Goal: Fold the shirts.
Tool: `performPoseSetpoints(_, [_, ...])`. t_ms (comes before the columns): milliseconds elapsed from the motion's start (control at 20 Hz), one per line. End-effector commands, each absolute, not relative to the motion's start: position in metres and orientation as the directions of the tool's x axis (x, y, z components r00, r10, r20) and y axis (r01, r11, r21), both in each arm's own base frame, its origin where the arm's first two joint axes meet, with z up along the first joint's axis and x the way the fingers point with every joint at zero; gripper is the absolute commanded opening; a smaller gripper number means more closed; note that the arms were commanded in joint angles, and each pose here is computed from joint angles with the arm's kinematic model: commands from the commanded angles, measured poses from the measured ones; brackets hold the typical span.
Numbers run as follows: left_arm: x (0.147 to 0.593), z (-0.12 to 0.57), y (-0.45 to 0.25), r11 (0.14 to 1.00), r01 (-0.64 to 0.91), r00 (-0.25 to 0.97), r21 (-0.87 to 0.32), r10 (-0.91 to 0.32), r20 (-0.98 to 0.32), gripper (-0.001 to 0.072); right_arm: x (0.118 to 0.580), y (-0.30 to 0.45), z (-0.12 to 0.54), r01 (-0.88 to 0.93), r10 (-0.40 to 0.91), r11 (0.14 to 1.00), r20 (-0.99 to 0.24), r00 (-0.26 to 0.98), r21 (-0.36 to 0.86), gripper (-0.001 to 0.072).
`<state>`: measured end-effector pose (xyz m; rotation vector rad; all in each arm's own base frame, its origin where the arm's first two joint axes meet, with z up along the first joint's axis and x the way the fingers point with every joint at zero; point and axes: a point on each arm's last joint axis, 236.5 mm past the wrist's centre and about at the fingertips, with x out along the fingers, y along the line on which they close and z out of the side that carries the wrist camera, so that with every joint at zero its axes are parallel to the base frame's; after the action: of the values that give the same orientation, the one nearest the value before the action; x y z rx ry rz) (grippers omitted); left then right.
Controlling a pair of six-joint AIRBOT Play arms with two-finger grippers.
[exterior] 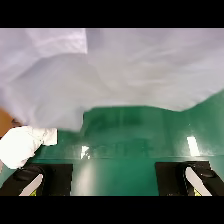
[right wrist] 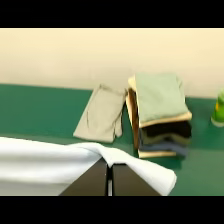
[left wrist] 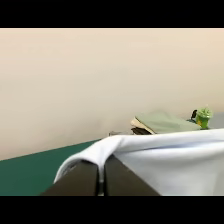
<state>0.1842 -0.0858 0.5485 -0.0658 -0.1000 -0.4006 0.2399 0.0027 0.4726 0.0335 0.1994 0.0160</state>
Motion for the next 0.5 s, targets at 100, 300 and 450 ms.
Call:
performPoseSetpoints(100, [0.252, 0.489, -0.087, 0.938, 0.343, 0.930, -0.059, -0.347, -0.120, 0.0030, 0.270, -0.001, 0.447, -0.025, 0.039, 0.999, -0.343, 0.939, 0.047, 0.0013])
performPoseSetpoints(300, [0.364, 0.324, -0.107, 0.942, 0.316, 0.752, -0.116, -0.323, -0.575, 0.0030, 0.341, -0.017, 0.310, 0.011, 0.082, 0.991, -0.661, 0.745, 0.135, 0.0013])
performPoseSetpoints(450, [0.425, 0.176, -0.117, 0.952, 0.259, 0.534, -0.165, -0.284, -0.796, 0.0031, 0.383, -0.027, 0.181, 0.050, 0.128, 0.982, -0.838, 0.530, 0.181, 0.0013])
